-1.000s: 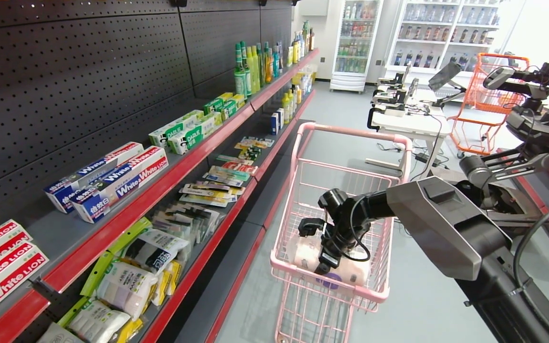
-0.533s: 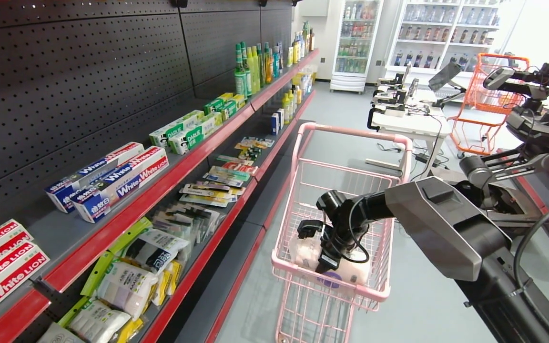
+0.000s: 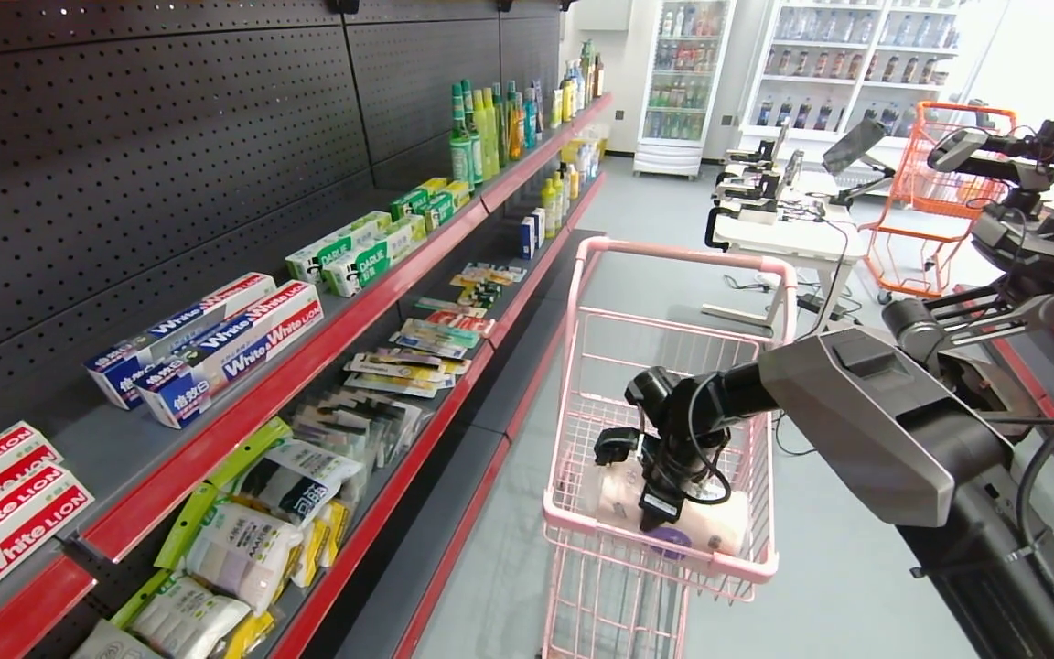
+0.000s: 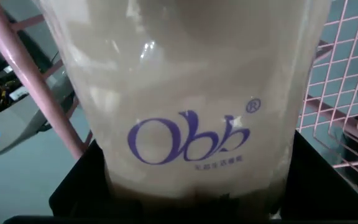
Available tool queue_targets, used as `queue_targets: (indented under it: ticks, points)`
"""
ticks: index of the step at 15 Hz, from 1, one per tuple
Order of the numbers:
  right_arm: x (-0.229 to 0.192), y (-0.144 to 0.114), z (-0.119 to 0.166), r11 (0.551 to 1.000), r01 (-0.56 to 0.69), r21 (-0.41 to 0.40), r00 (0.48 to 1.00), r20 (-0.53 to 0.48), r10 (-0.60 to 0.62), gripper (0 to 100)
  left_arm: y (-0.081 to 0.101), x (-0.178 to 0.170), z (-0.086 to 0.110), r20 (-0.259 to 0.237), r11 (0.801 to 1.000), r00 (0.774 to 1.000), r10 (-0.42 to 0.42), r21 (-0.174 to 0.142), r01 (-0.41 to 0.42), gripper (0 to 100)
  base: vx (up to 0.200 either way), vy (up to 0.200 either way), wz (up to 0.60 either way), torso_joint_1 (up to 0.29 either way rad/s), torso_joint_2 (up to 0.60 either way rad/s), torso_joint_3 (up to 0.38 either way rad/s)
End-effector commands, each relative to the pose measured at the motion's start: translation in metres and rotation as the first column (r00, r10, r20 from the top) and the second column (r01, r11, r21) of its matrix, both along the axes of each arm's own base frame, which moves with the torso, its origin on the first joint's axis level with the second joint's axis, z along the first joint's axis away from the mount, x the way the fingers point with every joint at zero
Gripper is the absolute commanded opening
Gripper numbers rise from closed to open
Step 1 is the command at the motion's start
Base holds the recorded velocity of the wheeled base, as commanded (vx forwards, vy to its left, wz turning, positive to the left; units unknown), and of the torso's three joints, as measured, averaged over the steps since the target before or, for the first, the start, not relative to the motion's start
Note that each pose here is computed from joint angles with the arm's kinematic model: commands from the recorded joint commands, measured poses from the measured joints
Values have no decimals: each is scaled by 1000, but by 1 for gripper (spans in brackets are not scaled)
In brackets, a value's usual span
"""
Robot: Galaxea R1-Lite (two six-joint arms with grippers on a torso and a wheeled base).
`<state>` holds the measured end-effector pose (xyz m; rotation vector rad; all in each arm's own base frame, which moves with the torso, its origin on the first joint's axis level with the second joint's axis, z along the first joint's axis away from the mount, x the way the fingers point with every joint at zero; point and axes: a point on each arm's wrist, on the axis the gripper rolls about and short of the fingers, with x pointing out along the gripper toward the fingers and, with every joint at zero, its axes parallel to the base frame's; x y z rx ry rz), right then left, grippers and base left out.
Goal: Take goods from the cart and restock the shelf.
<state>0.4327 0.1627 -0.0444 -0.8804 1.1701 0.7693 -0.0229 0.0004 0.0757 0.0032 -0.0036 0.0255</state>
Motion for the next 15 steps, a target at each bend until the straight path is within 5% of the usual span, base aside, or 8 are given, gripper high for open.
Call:
queue_targets:
  ticks: [1,7,12,15]
  points:
    - [5,-4,12,1000,18,10,999,46,-19,0,0,0,0,-1,1000,1000,1,0,-1,100,0,0,0,0,0,0]
    - [17,-56,117,979,189,73,932,301,-202,0,0,0,0,-1,1000,1000,1,0,-1,100,0,0,0,0,0,0]
    - [1,-83,201,919,308,245,753,527,-393,0,0,0,0,-1,1000,1000,1,0,-1,100,0,0,0,0,0,0]
    - [-29,-90,251,865,334,376,662,560,-499,0,0,0,0,-1,1000,1000,1,0,-1,100,0,0,0,0,0,0]
